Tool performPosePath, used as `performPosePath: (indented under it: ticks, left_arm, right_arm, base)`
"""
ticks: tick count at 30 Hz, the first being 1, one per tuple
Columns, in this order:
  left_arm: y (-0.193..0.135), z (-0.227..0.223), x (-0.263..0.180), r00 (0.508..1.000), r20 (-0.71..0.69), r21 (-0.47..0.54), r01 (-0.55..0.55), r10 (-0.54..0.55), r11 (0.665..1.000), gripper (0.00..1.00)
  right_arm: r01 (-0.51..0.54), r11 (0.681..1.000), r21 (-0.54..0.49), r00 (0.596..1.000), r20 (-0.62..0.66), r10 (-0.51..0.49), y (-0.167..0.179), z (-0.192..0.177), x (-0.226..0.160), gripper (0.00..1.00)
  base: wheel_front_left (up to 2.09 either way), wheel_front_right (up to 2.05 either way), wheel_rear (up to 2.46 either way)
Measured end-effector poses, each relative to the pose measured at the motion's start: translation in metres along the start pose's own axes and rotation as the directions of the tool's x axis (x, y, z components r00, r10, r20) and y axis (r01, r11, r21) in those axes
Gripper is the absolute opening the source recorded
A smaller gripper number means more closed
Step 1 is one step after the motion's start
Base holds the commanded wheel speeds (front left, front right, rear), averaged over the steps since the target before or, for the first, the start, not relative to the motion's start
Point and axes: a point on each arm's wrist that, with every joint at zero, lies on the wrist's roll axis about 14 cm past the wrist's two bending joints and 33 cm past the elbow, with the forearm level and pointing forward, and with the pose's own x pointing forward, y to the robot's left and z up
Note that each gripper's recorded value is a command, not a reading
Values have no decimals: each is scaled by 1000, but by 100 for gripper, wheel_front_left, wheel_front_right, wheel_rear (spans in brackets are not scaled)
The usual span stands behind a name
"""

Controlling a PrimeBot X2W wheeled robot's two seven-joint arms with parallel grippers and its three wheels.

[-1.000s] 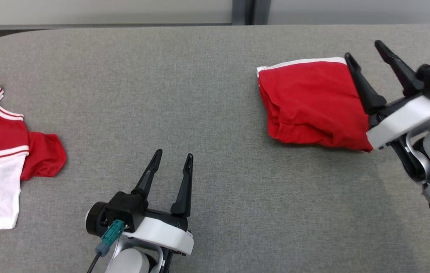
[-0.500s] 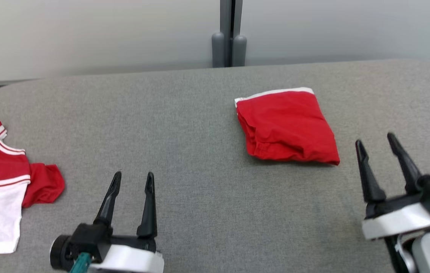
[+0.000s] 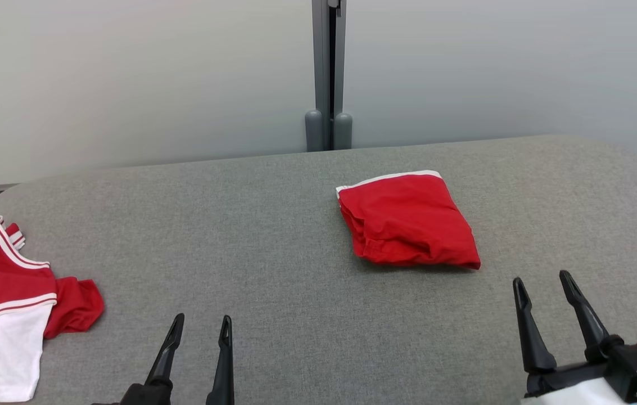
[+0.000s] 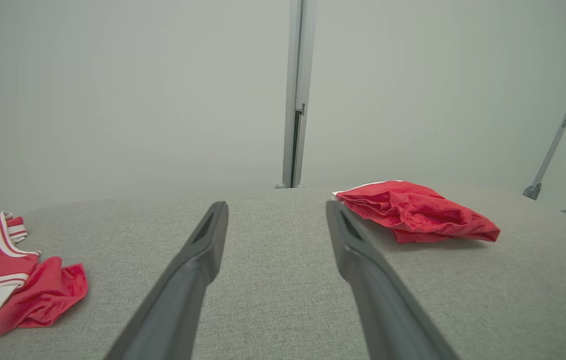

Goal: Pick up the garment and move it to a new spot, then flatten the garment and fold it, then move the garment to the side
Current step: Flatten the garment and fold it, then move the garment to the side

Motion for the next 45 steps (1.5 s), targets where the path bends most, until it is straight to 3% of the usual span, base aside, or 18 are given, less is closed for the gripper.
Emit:
performPosePath:
  ticks: [25,29,37,40,45]
  left_arm:
    - [1,-10,-8,1000,-29,32,-6,7,999,100]
    - [0,-15,-7,999,-48,40,1,1,999,100]
    - [-10,-21,13,997,-61,38,45,-43,998,100]
    - [-12,-23,27,997,-61,29,55,-53,998,100]
    - [-18,-35,48,994,-84,6,75,-74,997,100]
  right_arm:
    - [10,1000,16,998,-57,-9,2,-17,-19,100]
    - [-11,996,83,994,-104,20,11,-33,-16,100]
    - [-88,987,134,978,-177,111,-11,-49,36,100]
    - [-76,975,207,974,-192,117,-29,-44,70,100]
    - [-32,926,377,936,-314,160,-45,-59,108,100]
  base:
    - [0,0,0]
    - [0,0,0]
    - [0,0,0]
    - [0,0,0]
    - [0,0,0]
